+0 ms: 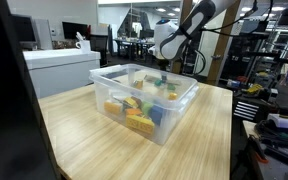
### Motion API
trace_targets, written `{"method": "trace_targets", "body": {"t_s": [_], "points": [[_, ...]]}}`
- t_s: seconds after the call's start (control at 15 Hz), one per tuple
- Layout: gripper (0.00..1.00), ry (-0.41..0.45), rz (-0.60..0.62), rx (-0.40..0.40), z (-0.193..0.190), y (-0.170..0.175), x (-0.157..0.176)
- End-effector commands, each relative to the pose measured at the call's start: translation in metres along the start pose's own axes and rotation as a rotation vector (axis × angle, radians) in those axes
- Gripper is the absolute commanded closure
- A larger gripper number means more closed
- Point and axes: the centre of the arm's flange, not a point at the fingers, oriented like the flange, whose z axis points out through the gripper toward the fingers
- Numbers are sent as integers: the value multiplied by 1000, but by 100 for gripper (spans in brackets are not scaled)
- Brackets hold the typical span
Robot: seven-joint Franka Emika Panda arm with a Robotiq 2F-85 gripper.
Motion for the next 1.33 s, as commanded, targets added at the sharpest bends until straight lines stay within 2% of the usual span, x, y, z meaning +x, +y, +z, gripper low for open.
{"method": "trace_targets", "body": {"t_s": [0.0, 0.33, 0.53, 0.8, 1.0, 1.07, 1.13, 1.27], "points": [[0, -12, 52, 31, 4, 5, -3], [0, 7, 158, 85, 11, 22, 3], [0, 17, 219, 89, 18, 32, 10], [0, 0, 282, 90, 35, 47, 11], [0, -28, 305, 144, 44, 55, 6], [25, -37, 319, 157, 46, 58, 2], [27, -47, 335, 171, 47, 62, -2], [41, -67, 359, 198, 50, 69, -9]]}}
